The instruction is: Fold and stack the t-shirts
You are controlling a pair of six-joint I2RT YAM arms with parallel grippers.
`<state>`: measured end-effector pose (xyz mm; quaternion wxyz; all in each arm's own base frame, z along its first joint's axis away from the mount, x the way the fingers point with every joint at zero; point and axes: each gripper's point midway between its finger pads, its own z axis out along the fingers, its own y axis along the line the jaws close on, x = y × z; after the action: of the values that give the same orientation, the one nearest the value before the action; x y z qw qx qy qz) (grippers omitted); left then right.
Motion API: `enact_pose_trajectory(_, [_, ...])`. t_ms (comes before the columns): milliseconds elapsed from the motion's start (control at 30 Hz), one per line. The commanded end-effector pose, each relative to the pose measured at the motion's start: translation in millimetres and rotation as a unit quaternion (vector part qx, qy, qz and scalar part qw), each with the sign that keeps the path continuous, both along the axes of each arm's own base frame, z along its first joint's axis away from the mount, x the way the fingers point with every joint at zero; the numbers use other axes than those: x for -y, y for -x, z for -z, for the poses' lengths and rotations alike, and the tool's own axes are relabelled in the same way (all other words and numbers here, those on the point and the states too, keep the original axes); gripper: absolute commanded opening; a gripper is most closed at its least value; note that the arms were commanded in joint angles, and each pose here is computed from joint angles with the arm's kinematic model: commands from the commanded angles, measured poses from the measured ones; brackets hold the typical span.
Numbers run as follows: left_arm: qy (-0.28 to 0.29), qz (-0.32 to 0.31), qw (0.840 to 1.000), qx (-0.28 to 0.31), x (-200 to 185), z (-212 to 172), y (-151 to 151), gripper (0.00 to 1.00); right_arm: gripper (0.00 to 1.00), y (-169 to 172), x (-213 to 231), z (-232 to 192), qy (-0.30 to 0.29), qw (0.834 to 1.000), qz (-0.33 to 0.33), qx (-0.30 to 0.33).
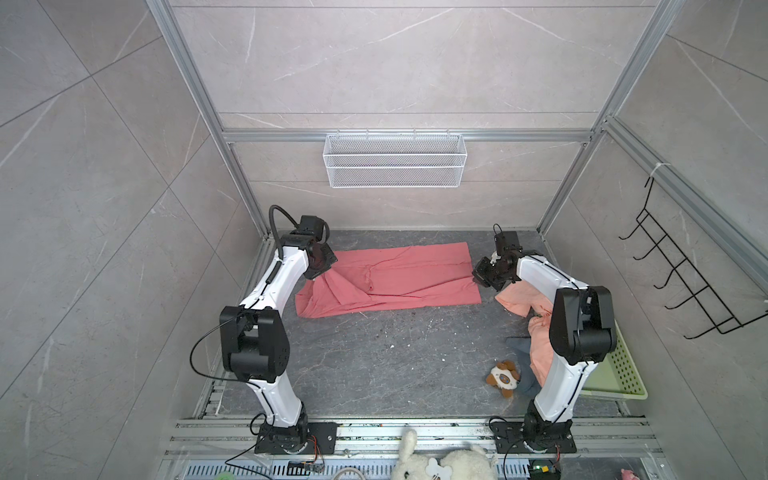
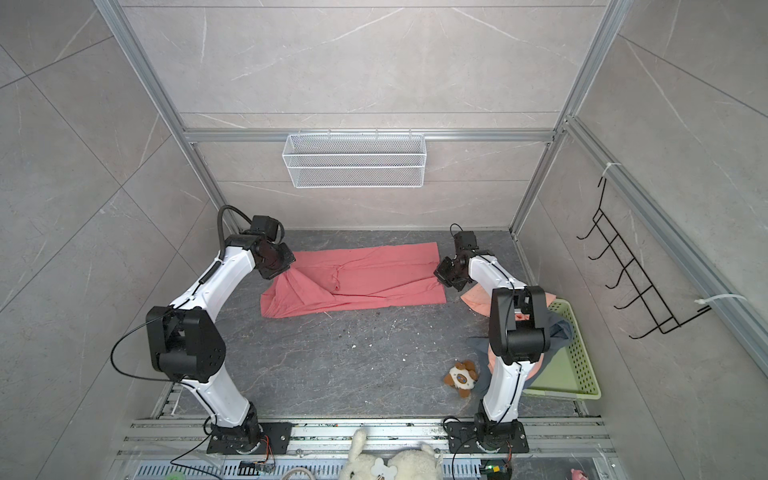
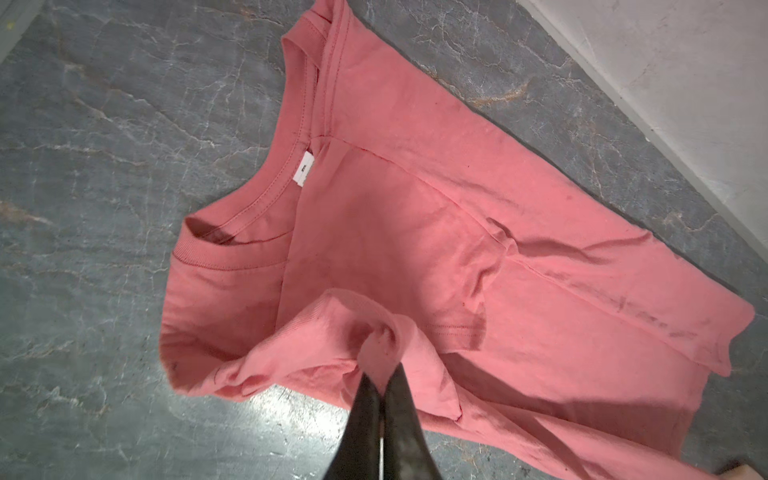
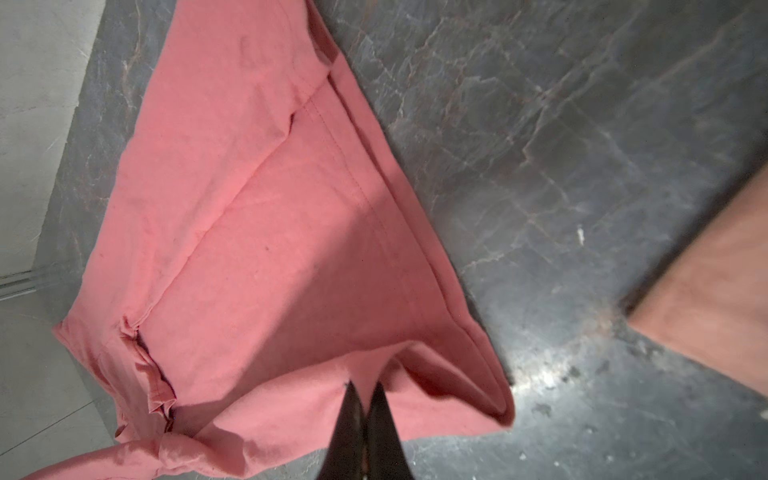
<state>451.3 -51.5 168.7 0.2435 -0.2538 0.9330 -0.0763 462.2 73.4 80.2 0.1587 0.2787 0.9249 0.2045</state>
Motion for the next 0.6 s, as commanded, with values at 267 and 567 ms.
enact_pose_trajectory(267, [-0.009, -0.012, 0.998, 0.055, -26, -39, -19, 0.0, 0.0, -16, 10, -5, 0.0, 1.0, 0.022, 0.002])
enact_pose_trajectory(567, [0.026, 0.003, 0.996, 0.084, -30, -46, -41, 0.0, 0.0, -40, 10, 0, -0.02, 0.999, 0.034, 0.008])
